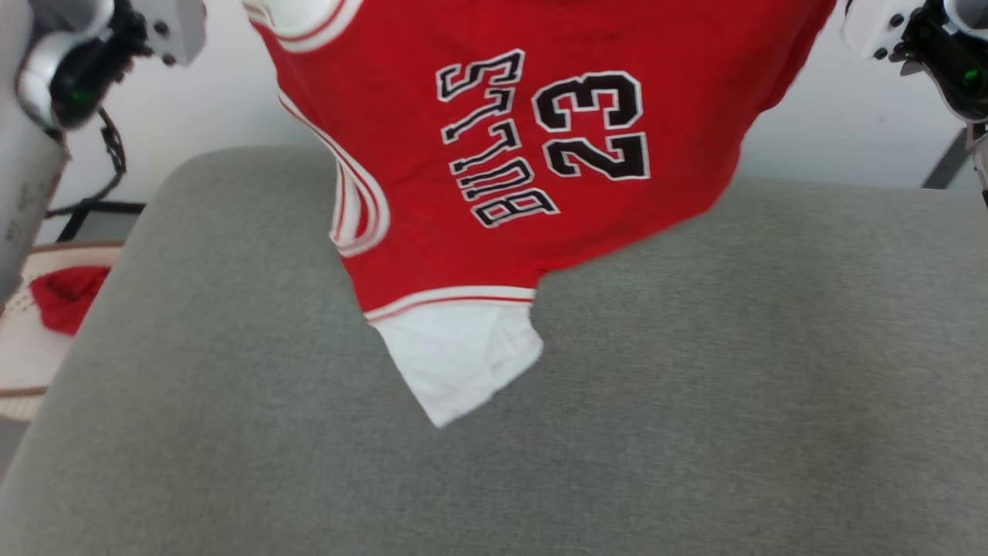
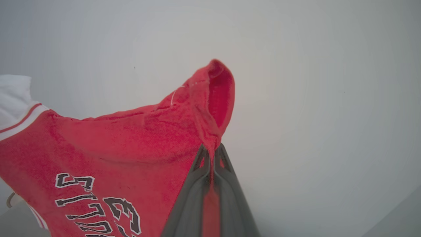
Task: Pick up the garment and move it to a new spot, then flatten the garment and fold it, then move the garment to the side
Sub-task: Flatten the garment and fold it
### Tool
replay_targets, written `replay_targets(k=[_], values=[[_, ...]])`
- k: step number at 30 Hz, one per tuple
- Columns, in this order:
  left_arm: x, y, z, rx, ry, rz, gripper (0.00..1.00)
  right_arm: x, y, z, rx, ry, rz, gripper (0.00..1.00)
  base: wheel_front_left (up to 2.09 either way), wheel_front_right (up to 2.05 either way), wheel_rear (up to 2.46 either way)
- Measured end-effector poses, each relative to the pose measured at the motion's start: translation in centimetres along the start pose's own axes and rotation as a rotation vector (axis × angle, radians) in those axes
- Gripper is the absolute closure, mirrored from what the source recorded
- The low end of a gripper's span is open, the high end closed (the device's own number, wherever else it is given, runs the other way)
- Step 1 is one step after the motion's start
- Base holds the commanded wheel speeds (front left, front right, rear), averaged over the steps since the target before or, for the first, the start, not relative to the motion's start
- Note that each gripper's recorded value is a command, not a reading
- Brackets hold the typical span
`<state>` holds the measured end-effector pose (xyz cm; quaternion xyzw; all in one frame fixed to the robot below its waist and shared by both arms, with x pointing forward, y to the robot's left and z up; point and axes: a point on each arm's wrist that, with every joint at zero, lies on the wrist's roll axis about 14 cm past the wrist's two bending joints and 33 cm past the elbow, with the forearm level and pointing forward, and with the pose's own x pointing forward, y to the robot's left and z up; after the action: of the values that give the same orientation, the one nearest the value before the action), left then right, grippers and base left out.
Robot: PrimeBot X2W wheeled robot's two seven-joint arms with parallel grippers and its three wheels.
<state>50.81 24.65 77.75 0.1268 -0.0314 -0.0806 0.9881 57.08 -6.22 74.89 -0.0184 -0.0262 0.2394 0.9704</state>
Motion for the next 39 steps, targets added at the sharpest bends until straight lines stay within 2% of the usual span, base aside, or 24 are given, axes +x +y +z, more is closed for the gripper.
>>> replay_targets(k=[7,11,22,27,31,34,39], values=[[1.5,-1.2,3.3,0.007,-0.073,-0.023,1.00,-2.3,-2.4,1.5,0.023,-0.034,-0.059,1.00,0.00,0.00,0.00],[2.6,-1.0,3.7,0.006,-0.095,-0.021,1.00,-2.5,-3.9,2.0,0.040,-0.065,-0.089,1.00,0.00,0.00,0.00],[8.2,1.5,7.9,0.155,-0.329,0.080,1.00,1.7,-7.0,2.8,-0.049,-0.244,-0.153,1.00,0.00,0.00,0.00],[11.7,0.9,10.5,0.221,-0.468,0.085,1.00,3.9,-9.1,3.1,-0.110,-0.369,-0.197,1.00,0.00,0.00,0.00],[14.7,0.3,11.2,0.226,-0.547,0.070,1.00,6.1,-10.9,1.4,-0.152,-0.396,-0.225,1.00,0.00,0.00,0.00],[17.1,-1.1,10.5,0.236,-0.596,0.036,1.00,7.7,-12.7,-1.3,-0.179,-0.382,-0.248,1.00,0.00,0.00,0.00],[22.0,-3.5,4.4,0.232,-0.564,-0.026,1.00,10.3,-15.1,-9.1,-0.183,-0.291,-0.279,1.00,0.00,0.00,0.00]])
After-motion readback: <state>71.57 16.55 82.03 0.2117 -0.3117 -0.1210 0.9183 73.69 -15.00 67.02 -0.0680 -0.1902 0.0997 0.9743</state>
